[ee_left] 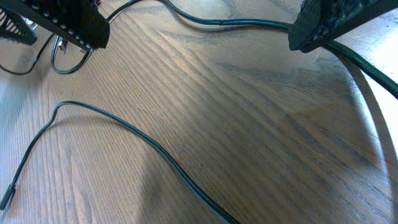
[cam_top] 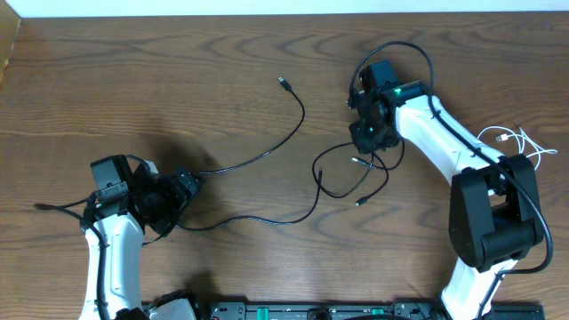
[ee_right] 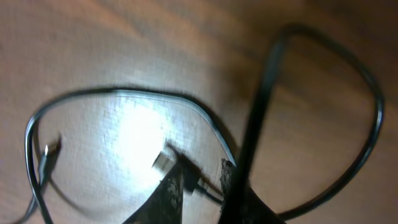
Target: Untangle cables
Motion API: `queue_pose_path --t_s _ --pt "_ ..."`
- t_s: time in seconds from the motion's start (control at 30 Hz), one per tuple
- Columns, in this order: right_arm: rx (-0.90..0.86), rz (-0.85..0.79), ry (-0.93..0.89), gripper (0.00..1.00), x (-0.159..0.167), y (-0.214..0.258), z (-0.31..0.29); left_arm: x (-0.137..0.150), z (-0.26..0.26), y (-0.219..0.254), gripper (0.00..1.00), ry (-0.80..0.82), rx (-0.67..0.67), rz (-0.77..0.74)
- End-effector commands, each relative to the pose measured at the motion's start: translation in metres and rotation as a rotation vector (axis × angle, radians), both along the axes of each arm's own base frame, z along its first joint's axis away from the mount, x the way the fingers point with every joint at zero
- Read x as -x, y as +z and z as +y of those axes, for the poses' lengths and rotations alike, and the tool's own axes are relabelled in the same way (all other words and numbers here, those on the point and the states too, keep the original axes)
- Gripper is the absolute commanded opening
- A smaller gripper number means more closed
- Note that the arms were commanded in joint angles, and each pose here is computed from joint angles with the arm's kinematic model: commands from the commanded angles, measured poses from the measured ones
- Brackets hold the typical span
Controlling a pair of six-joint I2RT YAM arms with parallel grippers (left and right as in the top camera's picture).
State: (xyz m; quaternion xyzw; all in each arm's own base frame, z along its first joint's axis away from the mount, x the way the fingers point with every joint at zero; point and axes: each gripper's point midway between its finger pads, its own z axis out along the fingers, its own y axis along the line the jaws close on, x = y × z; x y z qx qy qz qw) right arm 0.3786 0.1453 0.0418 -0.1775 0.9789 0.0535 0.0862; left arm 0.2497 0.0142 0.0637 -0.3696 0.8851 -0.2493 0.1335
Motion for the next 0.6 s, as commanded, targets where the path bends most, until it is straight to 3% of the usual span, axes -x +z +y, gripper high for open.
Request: queue_pose_path --t_s 0.0,0.1,0.13,0.17,0.2,0.57 --pt "-0.022 -0.03 -0.04 0.18 -0.01 0.002 -0.005 -0.005 0.0 0.007 0.98 -0.017 -0.003 -0.025" --pt "-0.052 -0.057 -0.132 0.2 -0.022 0.004 -0.01 -0.005 0.0 0.007 0.98 -0.017 -0.003 -0.025" --pt "-0.059 -0.063 -0.158 0.35 -0.025 0.005 -0.013 -0.005 0.0 0.007 0.98 -0.017 -0.003 -0.025" --pt "-0.067 -0.069 -0.191 0.72 -0.029 0.006 -0.016 -0.005 0.0 0.007 0.98 -0.017 -0.003 -0.025" --pt "-0.073 -0.072 -0.204 0.99 -0.031 0.006 -0.017 -0.005 0.0 0.007 0.98 -0.017 -0.003 -0.025" --pt "-0.103 -0.125 -0.341 0.99 -0.055 0.011 -0.057 -0.005 0.0 0.007 0.98 -0.017 -0.003 -0.025"
